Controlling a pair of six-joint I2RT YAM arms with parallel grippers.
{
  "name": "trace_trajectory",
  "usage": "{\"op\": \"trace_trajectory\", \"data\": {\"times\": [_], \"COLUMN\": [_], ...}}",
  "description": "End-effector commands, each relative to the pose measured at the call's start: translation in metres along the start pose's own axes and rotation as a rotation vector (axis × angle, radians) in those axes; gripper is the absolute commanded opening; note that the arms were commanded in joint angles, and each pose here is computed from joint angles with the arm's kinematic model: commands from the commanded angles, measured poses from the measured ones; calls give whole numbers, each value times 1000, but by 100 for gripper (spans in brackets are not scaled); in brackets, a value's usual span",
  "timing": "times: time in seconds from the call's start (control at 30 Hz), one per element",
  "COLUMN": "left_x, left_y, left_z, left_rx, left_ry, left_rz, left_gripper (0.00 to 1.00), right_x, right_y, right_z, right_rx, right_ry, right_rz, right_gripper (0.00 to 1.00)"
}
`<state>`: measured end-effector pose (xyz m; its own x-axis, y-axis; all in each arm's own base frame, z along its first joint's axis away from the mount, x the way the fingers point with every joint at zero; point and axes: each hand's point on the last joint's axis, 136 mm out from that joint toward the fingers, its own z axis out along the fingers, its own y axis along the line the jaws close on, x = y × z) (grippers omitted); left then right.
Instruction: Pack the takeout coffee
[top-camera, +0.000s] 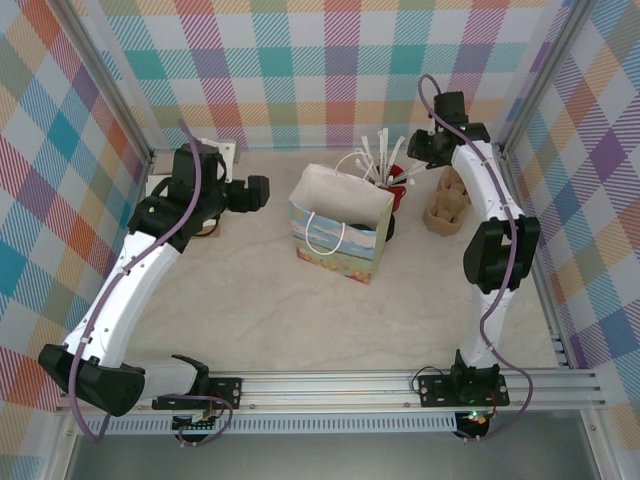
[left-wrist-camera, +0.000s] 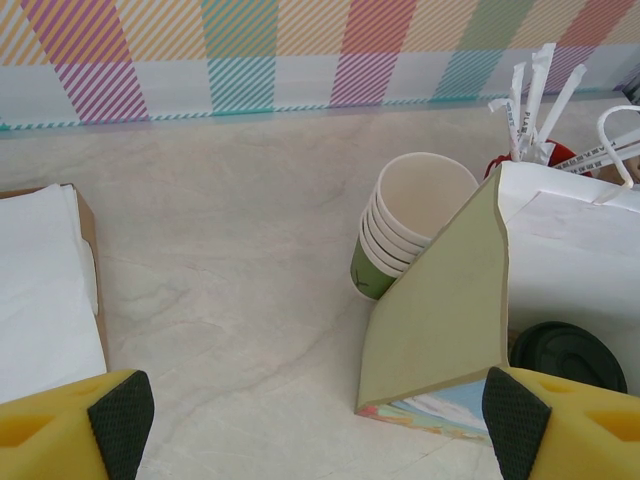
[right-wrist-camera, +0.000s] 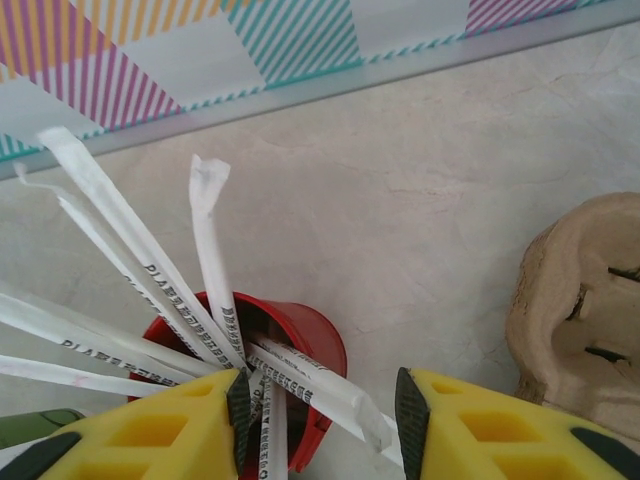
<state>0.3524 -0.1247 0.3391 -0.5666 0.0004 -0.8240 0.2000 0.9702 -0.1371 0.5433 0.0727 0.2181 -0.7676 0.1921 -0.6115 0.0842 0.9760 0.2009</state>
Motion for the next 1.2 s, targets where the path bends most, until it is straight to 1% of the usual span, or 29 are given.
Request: {"op": "trace_trajectory", "data": {"times": [0.0,0.1,0.27,0.4,0.5,0.57,0.8,1.17], "left_x": [-3,-3,-3,-3,-3,-2,-2,-6], "left_y": [5,6,6,7,7,7,8,11], "left_z": [-4,-5,-5,-6,-7,-6,-8,-13], "left_rx": [-18,-22,-22,-25,-26,-26,-30,-42], "left_ry": [-7,-8,-8,-10,-12,-11,-20,-51], "left_rz": [15,13,13,15,13,13,12,4], "left_gripper": [88,88,88,88,88,88,88,88], "right_x": [-3,1,7,7,5,3,-5,-17], "right_y": [2,1,3,5,7,10,19,20], "right_z": [0,7,14,12,6,-1,-45,-150], "right_rx": [-4,3,1,7,7,7,18,28], "right_ry": [7,24,42,41,30,20,-42,-171], "right_rz": [-19,-20,-30,-43,-57,-69,-136,-230], "right_gripper": [44,43,36,26,14,10,4,4]}}
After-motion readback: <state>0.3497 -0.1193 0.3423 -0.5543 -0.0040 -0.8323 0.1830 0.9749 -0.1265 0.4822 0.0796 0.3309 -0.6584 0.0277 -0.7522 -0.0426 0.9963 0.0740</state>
